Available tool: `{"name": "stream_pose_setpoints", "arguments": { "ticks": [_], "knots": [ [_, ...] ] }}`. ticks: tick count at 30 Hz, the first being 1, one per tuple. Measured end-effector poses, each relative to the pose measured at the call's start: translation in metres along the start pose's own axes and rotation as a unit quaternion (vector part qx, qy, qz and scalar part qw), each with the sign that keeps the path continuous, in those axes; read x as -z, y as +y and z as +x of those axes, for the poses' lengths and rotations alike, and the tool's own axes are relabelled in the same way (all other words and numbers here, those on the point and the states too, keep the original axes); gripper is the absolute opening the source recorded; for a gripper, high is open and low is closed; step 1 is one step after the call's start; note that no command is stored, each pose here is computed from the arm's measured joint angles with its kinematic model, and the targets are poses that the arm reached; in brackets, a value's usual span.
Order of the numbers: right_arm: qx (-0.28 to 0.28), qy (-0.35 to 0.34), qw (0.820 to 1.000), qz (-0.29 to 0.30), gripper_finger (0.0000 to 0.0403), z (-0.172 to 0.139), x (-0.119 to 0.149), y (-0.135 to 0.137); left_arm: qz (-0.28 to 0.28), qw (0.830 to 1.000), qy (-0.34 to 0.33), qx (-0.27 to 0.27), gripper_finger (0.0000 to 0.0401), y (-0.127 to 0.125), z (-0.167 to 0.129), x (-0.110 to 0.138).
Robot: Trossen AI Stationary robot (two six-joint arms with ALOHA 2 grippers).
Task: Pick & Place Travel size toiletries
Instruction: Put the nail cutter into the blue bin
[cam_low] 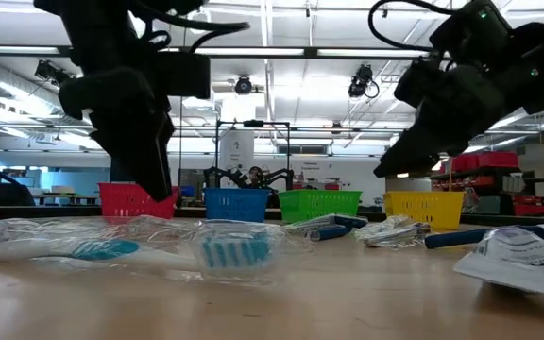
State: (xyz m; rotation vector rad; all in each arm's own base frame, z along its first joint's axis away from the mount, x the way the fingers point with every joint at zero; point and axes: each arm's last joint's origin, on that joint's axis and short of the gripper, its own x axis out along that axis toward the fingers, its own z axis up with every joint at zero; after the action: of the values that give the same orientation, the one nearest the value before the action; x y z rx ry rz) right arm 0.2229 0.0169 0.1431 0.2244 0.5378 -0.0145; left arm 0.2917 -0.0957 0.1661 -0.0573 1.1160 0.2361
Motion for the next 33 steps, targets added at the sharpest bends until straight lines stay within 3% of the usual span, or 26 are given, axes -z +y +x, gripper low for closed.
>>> {"name": "stream_pose_setpoints", "arguments": {
  "ticks": [14,33],
  "knots": [
    [-0.023,0.009,1.000,0.010,0.0197,0.001,0.005,0.012,0.008,0.999,0.023,0.034,0.0183,0.017,0.007,-0.007],
    [-0.042,0.014,0.999,-0.002,0.0197,0.000,0.008,0.022,0.014,0.999,0.029,0.042,0.0181,0.026,0.028,0.020]
  ]
}}
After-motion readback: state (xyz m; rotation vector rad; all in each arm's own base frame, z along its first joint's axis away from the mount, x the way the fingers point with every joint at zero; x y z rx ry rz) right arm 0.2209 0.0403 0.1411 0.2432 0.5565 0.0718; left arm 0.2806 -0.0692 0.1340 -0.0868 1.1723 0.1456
